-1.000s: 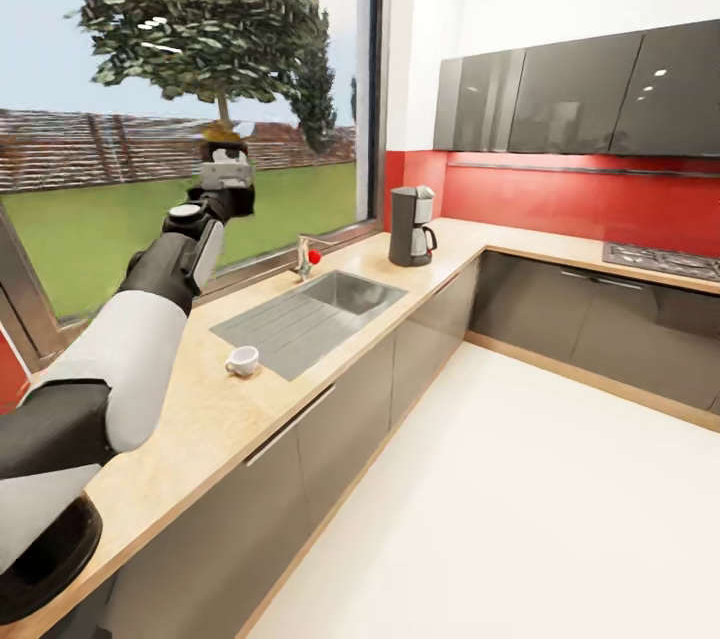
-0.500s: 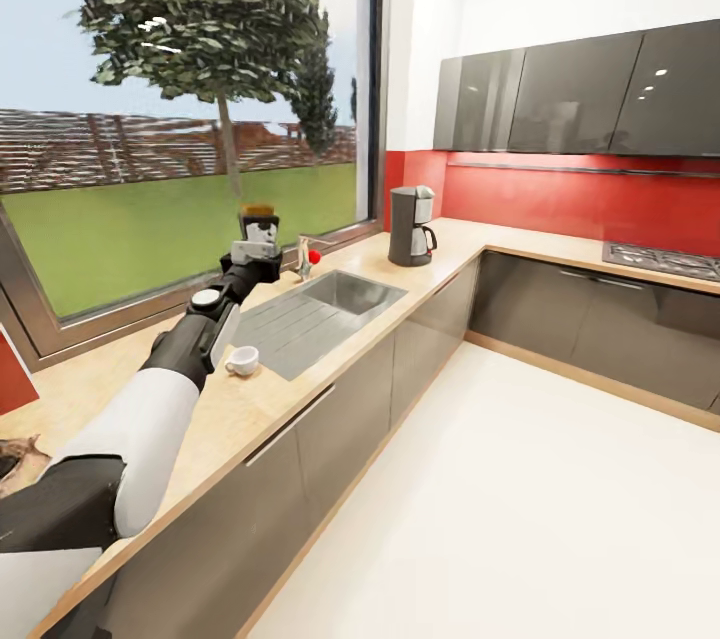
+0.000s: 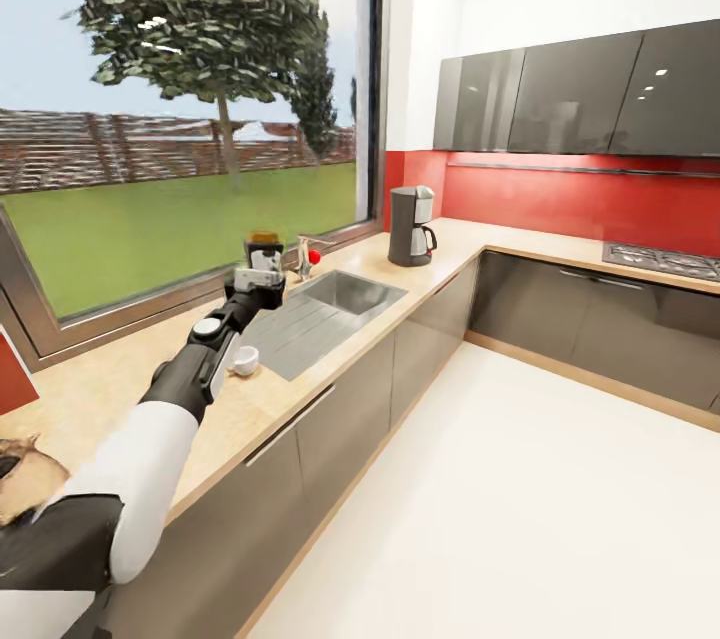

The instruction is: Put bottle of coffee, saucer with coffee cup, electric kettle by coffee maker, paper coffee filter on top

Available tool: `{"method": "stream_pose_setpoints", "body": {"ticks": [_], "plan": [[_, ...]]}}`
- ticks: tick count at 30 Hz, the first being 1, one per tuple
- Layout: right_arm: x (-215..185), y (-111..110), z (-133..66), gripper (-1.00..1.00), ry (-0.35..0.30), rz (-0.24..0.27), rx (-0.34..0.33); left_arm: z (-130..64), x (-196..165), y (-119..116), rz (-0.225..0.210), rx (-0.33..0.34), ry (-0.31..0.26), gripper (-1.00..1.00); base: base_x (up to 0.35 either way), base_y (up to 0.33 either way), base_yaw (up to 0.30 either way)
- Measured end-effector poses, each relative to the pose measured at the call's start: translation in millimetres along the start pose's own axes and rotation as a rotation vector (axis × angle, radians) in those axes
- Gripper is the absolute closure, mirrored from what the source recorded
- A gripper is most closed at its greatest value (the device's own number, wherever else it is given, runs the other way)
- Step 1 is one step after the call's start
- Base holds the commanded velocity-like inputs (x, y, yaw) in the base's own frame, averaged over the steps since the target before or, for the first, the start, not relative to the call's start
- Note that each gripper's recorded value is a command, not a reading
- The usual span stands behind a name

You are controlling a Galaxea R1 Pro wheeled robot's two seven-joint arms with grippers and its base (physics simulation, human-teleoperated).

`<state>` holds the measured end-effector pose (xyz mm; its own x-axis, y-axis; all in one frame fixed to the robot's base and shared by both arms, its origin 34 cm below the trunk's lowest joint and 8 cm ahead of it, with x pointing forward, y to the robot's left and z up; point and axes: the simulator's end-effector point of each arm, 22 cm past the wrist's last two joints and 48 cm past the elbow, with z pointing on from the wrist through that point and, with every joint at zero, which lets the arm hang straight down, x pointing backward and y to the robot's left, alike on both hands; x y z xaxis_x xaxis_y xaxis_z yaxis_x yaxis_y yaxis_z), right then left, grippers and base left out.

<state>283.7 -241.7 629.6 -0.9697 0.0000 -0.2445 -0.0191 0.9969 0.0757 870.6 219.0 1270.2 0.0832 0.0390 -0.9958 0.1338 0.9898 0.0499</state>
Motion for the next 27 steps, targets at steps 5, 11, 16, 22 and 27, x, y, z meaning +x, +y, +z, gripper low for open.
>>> {"method": "stream_pose_setpoints", "body": {"ticks": [5,11,16,22,27], "plan": [[-1,0,-0.1,-1.0,-0.002,0.011,-0.001,-28.7,52,-13,0.003,0.017,0.043,1.0,0.0,0.0,-0.05],[-1,-1,-0.3,-1.0,-0.003,0.013,0.001,-40.6,65,-30,0.027,0.047,0.05,1.0,0.0,0.0,-0.024],[-2,-2,-0.5,-1.0,-0.006,0.014,0.004,-42.8,66,-32,0.028,0.05,0.052,1.0,0.0,0.0,-0.203],[-4,-2,-0.9,-1.0,-0.009,0.014,0.004,-43.2,64,-40,0.021,0.059,0.048,1.0,0.0,0.0,-0.265],[-5,-2,-1.1,-1.0,-0.013,0.014,0.004,-43.4,61,-43,0.019,0.062,0.044,1.0,0.0,0.0,-0.273]]}}
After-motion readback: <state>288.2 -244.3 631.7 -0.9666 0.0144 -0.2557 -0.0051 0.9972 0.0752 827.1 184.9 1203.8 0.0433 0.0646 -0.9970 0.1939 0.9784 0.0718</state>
